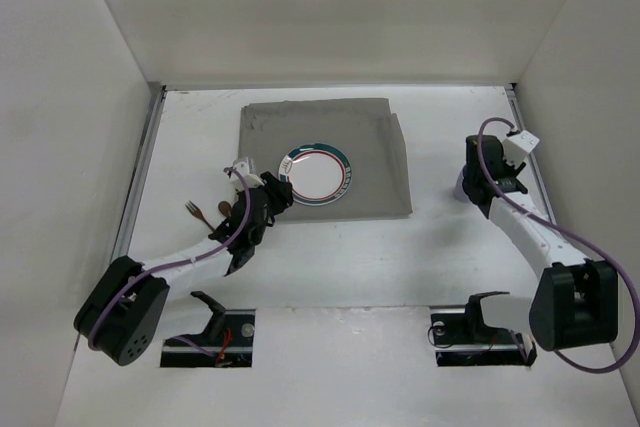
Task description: Set the dinner table for one person
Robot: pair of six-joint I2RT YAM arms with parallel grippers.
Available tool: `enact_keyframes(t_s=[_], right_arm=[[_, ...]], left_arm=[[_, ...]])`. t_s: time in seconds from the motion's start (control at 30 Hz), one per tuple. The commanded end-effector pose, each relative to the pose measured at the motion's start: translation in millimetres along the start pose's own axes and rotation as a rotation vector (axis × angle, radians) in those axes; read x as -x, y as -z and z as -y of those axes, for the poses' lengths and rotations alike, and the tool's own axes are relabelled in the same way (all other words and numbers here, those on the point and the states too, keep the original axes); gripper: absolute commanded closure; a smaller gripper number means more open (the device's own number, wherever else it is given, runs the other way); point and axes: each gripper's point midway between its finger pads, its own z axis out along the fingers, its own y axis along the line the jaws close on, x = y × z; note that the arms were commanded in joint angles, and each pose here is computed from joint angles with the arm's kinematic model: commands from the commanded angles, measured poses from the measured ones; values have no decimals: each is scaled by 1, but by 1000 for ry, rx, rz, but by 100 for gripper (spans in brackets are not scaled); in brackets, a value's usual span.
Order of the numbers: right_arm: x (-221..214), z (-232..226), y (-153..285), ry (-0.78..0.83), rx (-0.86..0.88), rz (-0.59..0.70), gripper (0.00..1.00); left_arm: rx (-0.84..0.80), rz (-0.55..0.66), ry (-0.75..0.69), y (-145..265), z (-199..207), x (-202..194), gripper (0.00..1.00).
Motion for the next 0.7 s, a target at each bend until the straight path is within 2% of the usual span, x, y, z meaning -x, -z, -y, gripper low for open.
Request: enact_keyframes(t_s=[0.0,0.23,0.37,0.4,0.47,0.57,0.67], right_arm=[[-9,6,-5,-40,-5,-30,50],[-38,3,-14,-88,53,-116,62],[-41,1,-20,-103,56,-121,82],[-38,1,-18,-118,57,-107,87],[-20,7,-12,-138,43,-52,91],[17,-2,12,-140,86,44,91],[46,-33,43,-111,194,99,91]], left_arm=[[-49,63,45,0,15,21,57],[-54,39,56,-3,17,15,57],[-67,45,65,0,19,17,57],[-66,48,62,0,19,18,57],[-53,42,61,-3,15,16,57],[-54,32,66,-4,16,14,57],[-51,31,59,-5,17,12,57]])
